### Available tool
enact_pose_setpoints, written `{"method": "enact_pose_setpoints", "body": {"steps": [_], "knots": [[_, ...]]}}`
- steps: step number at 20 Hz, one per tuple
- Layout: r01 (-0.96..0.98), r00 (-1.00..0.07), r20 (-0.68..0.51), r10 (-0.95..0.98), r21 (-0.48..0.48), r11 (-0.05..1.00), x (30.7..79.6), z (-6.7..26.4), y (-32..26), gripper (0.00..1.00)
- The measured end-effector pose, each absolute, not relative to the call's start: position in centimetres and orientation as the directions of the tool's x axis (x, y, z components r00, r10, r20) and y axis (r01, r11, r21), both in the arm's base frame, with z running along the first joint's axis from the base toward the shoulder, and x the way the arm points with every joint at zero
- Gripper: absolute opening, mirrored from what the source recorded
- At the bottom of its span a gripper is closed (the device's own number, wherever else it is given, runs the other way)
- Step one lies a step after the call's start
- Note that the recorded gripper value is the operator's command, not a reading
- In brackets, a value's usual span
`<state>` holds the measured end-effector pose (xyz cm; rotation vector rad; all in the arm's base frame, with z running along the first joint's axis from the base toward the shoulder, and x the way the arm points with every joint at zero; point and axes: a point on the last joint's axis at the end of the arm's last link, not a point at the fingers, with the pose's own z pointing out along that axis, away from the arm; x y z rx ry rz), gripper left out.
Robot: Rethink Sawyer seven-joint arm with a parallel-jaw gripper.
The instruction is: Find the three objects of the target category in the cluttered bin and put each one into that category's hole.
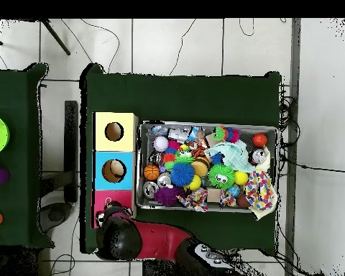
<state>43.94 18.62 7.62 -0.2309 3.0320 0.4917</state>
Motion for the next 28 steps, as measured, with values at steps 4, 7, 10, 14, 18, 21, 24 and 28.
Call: {"method": "enact_pose_setpoints", "body": {"steps": [4,7,10,14,18,21,24,28], "knots": [[-0.162,-0.986,-0.093,-0.140,0.308,0.938,43.9,7.4,18.6,0.00],[-0.164,-0.985,-0.097,-0.140,0.306,0.938,43.8,7.3,18.6,0.00],[-0.167,-0.984,-0.103,-0.142,0.304,0.938,43.8,7.3,18.6,0.00],[-0.169,-0.984,-0.105,-0.143,0.302,0.938,43.8,7.2,18.5,0.00],[-0.171,-0.983,-0.111,-0.143,0.297,0.939,43.6,6.9,18.4,0.00],[-0.175,-0.982,-0.121,-0.145,0.295,0.939,43.5,6.5,18.4,0.00],[-0.184,-0.979,-0.140,-0.149,0.291,0.939,43.5,6.0,18.4,0.00],[-0.195,-0.974,-0.166,-0.151,0.287,0.938,43.3,5.1,18.4,0.00]]}}
